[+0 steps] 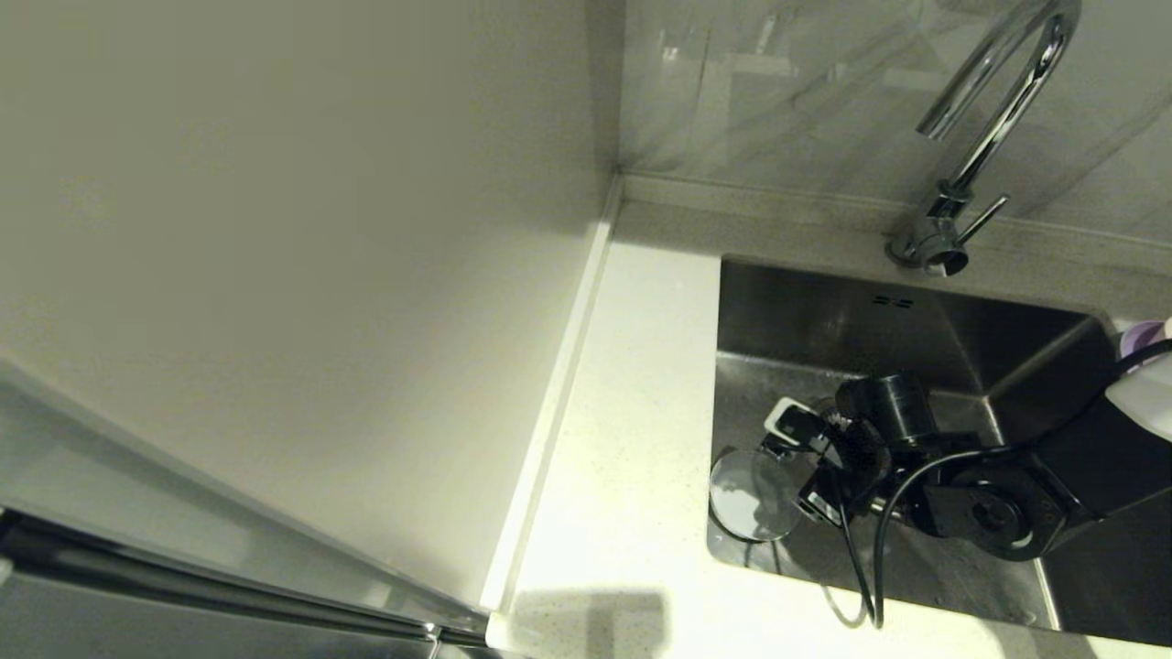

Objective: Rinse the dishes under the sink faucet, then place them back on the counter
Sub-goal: Put a bowl back to the table from the sink

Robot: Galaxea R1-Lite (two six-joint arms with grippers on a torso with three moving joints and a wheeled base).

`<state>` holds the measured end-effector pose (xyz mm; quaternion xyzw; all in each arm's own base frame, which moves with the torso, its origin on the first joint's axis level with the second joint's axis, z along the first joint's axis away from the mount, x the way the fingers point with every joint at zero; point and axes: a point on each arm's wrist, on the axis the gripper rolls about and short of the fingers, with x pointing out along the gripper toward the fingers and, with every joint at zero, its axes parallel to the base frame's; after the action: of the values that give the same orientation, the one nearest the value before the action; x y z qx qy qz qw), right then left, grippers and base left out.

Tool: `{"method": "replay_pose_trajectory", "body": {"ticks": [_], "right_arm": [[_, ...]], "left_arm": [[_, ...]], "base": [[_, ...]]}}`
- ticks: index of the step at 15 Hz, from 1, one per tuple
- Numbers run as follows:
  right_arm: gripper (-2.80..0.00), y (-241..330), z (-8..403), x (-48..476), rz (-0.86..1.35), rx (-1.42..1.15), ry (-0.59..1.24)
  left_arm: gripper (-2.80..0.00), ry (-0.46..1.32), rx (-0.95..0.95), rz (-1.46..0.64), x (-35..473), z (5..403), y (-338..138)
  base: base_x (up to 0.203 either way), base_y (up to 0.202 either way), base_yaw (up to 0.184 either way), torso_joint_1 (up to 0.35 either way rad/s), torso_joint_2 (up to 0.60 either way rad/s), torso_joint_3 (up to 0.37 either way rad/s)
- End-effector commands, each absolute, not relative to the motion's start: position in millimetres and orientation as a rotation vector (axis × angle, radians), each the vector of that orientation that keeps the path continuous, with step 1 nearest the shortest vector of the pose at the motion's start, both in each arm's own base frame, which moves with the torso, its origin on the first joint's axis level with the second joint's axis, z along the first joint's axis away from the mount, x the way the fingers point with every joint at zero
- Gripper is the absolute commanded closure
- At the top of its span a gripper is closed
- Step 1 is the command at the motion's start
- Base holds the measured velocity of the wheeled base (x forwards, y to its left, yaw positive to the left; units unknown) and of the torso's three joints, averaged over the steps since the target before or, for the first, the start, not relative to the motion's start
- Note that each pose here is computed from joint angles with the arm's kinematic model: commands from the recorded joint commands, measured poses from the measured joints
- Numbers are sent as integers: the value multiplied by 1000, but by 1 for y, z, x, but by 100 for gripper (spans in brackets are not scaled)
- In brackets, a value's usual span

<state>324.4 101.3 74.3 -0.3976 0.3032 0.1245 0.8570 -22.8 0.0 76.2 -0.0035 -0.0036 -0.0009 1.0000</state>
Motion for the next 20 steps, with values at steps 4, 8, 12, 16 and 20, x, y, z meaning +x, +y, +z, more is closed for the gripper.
{"method": "replay_pose_trajectory", "body": {"ticks": [4,8,12,16,20], "right_arm": [[-280,107,62,321,327,-849,688],[-280,121,46,321,332,-790,739],[-280,127,39,332,312,-748,740],[-280,132,41,346,252,-688,717],[-280,132,42,351,221,-683,708]], "left_arm": [[0,-5,-8,-2,-23,75,0],[0,-5,-8,-2,-23,75,0],[0,-5,-8,-2,-23,75,0],[0,-5,-8,-2,-23,75,0],[0,-5,-8,-2,-23,75,0]], "base": [[0,0,0,0,0,0],[0,0,0,0,0,0],[0,0,0,0,0,0],[0,0,0,0,0,0],[0,0,0,0,0,0]]}}
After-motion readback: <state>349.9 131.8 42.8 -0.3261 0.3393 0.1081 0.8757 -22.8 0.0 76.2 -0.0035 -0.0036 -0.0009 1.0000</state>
